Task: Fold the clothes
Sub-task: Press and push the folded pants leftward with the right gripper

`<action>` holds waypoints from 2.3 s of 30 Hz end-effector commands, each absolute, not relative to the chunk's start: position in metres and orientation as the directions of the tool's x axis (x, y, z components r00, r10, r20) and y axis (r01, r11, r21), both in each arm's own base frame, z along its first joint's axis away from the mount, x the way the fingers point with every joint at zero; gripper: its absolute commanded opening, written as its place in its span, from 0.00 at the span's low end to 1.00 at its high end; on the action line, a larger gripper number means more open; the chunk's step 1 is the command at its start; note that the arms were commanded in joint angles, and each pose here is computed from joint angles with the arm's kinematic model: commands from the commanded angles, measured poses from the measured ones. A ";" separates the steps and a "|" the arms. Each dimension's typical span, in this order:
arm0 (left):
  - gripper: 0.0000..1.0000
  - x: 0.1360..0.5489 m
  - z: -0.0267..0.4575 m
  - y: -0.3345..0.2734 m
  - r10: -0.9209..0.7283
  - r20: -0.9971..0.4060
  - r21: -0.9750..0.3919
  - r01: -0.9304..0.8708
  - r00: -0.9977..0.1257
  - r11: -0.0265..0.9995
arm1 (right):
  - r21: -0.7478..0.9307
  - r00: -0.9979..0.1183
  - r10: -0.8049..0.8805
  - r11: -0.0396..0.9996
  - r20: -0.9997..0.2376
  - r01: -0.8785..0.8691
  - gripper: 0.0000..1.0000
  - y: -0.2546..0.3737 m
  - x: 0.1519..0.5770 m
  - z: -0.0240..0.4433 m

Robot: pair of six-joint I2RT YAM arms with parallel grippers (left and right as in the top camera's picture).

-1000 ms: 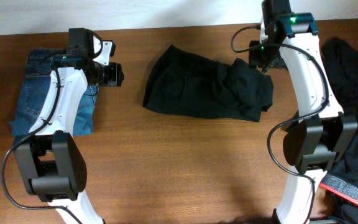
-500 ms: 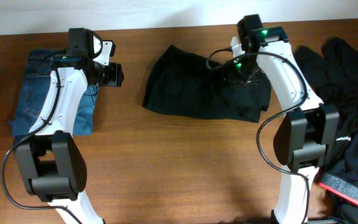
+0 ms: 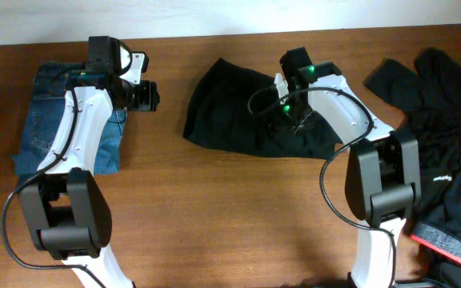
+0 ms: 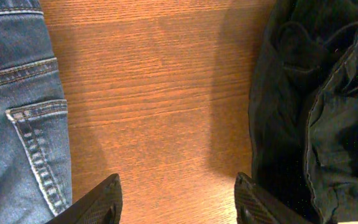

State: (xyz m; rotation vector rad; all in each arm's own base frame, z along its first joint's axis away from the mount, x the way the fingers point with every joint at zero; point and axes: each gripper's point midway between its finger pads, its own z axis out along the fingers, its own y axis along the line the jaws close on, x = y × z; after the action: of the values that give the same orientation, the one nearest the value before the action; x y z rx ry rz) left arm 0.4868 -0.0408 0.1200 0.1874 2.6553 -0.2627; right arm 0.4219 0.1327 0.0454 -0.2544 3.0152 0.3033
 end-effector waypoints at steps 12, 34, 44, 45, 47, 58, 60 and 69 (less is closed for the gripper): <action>0.58 0.488 0.131 -0.043 0.082 -0.479 -0.167 0.183 -0.874 0.969 | 0.271 -0.956 -0.257 0.919 -0.142 -0.287 0.75 0.163 0.416 0.054; 0.58 0.488 0.132 -0.046 0.084 -0.483 -0.176 0.191 -0.871 0.966 | 0.141 -0.962 -0.229 0.958 -0.149 -0.250 0.95 0.145 0.429 0.097; 0.58 0.488 0.132 -0.046 0.084 -0.484 -0.176 0.191 -0.871 0.966 | 0.142 -0.964 -0.237 0.957 -0.123 -0.253 0.96 0.146 0.419 0.038; 0.58 0.488 0.132 -0.046 0.084 -0.484 -0.176 0.191 -0.871 0.966 | 0.141 -0.964 -0.240 0.957 -0.114 -0.254 0.96 0.146 0.416 0.033; 0.58 0.488 0.132 -0.046 0.084 -0.484 -0.176 0.191 -0.871 0.966 | 0.137 -0.964 -0.245 0.957 -0.098 -0.257 0.95 0.147 0.411 0.024; 0.58 0.488 0.132 -0.046 0.084 -0.483 -0.176 0.191 -0.871 0.966 | 0.041 -0.960 -0.242 0.967 -0.142 -0.250 0.08 0.135 0.425 0.053; 0.58 0.488 0.132 -0.046 0.084 -0.484 -0.176 0.191 -0.871 0.966 | 0.019 -0.951 -0.240 0.968 -0.193 -0.248 0.08 0.134 0.436 0.084; 0.58 0.488 0.132 -0.046 0.084 -0.483 -0.176 0.191 -0.871 0.966 | 0.012 -0.868 -0.257 0.957 -0.426 -0.289 0.14 0.158 0.467 0.206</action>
State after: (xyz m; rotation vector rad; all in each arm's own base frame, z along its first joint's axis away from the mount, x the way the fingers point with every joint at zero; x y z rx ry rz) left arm 0.4859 -0.0439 0.1204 0.1927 2.6544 -0.2874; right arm 0.4656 0.1369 0.1651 -0.3375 2.7887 0.0797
